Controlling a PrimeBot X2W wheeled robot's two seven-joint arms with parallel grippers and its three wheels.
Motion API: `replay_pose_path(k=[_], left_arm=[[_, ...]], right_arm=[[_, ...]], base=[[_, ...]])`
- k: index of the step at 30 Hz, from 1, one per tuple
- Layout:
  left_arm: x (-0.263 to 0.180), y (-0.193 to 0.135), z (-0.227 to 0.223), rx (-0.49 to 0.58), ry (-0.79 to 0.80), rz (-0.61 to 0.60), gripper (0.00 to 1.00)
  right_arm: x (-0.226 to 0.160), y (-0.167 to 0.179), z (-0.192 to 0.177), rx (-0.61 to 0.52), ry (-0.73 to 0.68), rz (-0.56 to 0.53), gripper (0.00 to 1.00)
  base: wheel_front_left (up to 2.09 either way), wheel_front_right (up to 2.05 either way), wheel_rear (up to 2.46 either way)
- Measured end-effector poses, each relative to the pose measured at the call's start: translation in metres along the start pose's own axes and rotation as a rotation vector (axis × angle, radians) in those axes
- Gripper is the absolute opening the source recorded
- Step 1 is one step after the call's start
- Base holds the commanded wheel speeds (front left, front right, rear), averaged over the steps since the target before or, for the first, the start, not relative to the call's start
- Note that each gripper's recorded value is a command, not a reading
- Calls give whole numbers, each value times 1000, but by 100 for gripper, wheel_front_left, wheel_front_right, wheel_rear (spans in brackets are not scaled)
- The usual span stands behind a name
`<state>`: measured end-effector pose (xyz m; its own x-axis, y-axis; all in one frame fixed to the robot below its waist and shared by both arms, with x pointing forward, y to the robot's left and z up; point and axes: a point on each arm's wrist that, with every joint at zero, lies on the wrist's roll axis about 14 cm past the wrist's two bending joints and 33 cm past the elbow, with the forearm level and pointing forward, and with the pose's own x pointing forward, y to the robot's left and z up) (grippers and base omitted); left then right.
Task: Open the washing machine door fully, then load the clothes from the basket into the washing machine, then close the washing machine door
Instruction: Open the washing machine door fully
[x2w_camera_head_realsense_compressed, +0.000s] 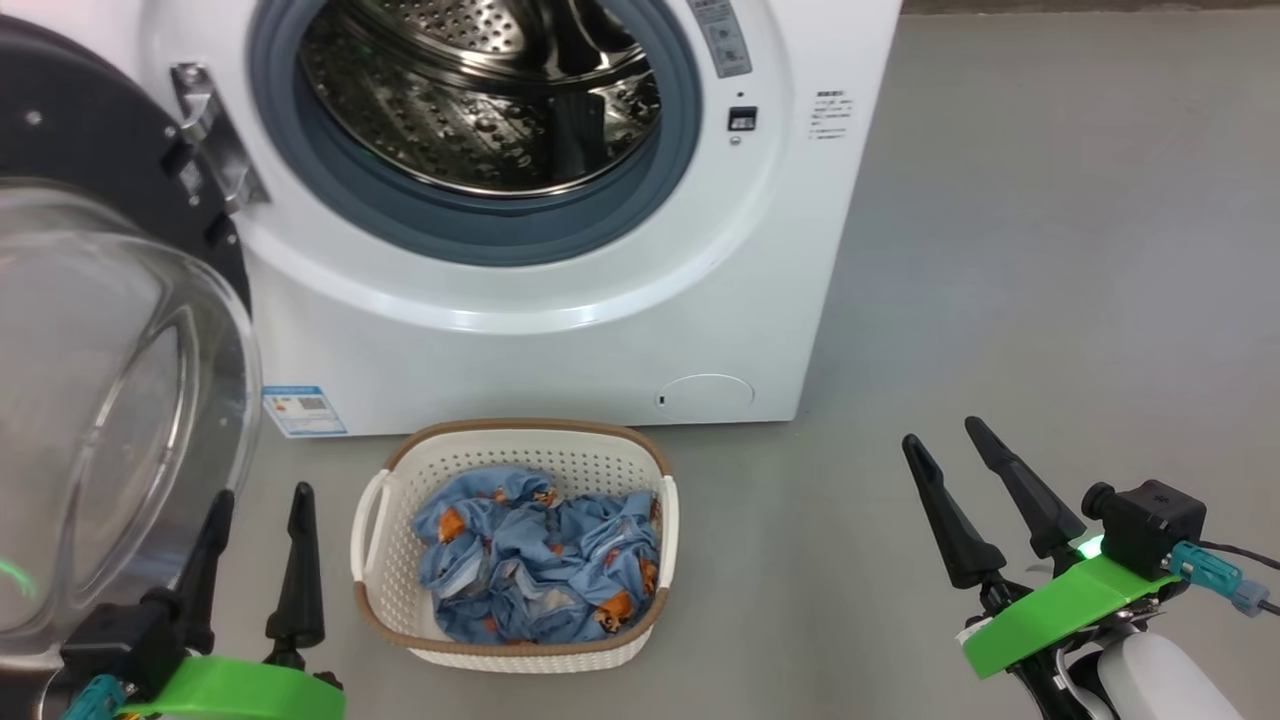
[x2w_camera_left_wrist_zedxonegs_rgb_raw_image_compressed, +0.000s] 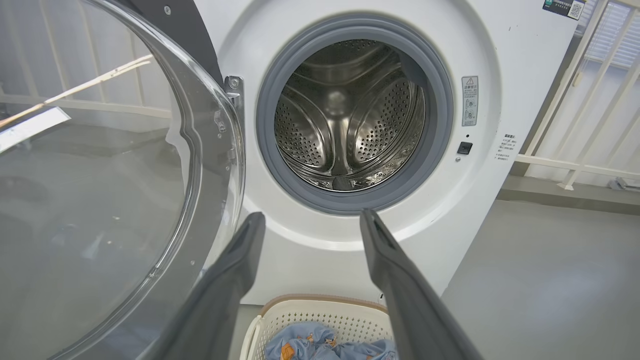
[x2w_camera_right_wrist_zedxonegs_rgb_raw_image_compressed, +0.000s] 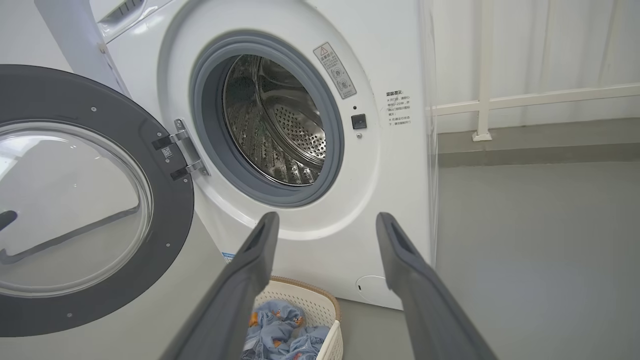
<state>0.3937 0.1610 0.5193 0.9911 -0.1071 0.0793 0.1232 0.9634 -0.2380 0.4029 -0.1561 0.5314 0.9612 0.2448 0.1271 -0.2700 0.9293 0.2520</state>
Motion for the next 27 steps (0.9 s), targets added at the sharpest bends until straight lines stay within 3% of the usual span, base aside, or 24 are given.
replay_pose_path(k=[27], left_arm=[[-10, -11, -1, 26, -13, -8, 100]], right_arm=[[-18, -25, 31, -55, -75, -78, 100]], base=[[0, 0, 0]])
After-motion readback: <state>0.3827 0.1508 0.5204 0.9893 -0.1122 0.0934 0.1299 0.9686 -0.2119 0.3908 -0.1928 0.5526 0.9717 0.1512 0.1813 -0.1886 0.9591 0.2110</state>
